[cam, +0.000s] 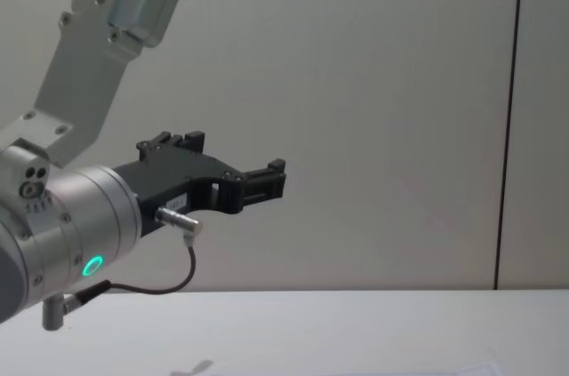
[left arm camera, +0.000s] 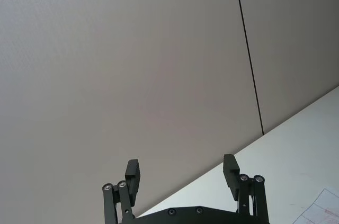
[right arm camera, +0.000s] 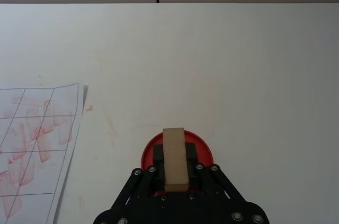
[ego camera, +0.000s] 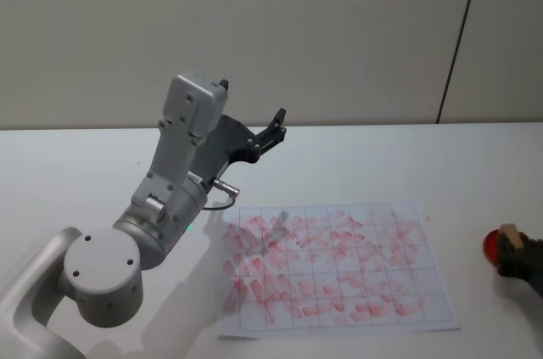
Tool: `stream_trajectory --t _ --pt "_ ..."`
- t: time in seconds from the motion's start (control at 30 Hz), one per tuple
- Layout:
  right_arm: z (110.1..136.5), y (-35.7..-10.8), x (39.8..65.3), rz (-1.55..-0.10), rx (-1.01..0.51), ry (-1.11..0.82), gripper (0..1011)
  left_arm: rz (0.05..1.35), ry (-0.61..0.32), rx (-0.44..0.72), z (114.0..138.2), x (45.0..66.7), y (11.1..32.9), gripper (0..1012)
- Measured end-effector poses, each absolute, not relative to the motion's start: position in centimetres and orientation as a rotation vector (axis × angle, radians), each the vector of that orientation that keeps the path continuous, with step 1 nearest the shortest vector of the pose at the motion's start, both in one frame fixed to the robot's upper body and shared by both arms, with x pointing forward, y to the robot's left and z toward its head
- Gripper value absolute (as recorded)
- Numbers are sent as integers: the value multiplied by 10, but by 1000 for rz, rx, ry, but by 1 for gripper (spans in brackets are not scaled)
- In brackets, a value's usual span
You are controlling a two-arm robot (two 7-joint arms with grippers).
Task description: Use the one hand to pick up the stamp and affix it onto the A4 paper.
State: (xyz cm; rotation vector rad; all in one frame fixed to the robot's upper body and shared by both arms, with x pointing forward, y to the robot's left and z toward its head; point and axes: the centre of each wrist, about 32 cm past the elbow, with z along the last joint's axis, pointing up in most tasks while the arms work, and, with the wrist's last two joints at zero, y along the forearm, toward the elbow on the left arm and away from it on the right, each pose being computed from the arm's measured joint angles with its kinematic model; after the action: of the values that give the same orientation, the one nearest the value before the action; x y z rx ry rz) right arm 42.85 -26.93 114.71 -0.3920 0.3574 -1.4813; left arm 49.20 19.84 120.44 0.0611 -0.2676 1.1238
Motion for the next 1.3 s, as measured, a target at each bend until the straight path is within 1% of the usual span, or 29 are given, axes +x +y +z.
stream_trajectory --t 0.7,0.83,0.97,1.07,1.2,1.3 --pt "1143 -272 435 -1504 -373 413 220 1124 -268 61 1204 492 198 1001" --pt "1147 -270 437 -1495 -356 399 219 1124 -268 61 1204 492 198 1001" --pt "1157 -267 440 -1483 -328 362 220 1124 -268 61 1204 492 198 1001" --pt "1168 -262 443 -1458 -303 323 219 1124 -268 61 1204 492 198 1001" --pt "1175 -256 445 -1431 -292 298 220 1124 -268 61 1204 492 198 1001" --pt "1184 -248 448 -1395 -290 279 220 1124 -268 61 1204 492 198 1002"
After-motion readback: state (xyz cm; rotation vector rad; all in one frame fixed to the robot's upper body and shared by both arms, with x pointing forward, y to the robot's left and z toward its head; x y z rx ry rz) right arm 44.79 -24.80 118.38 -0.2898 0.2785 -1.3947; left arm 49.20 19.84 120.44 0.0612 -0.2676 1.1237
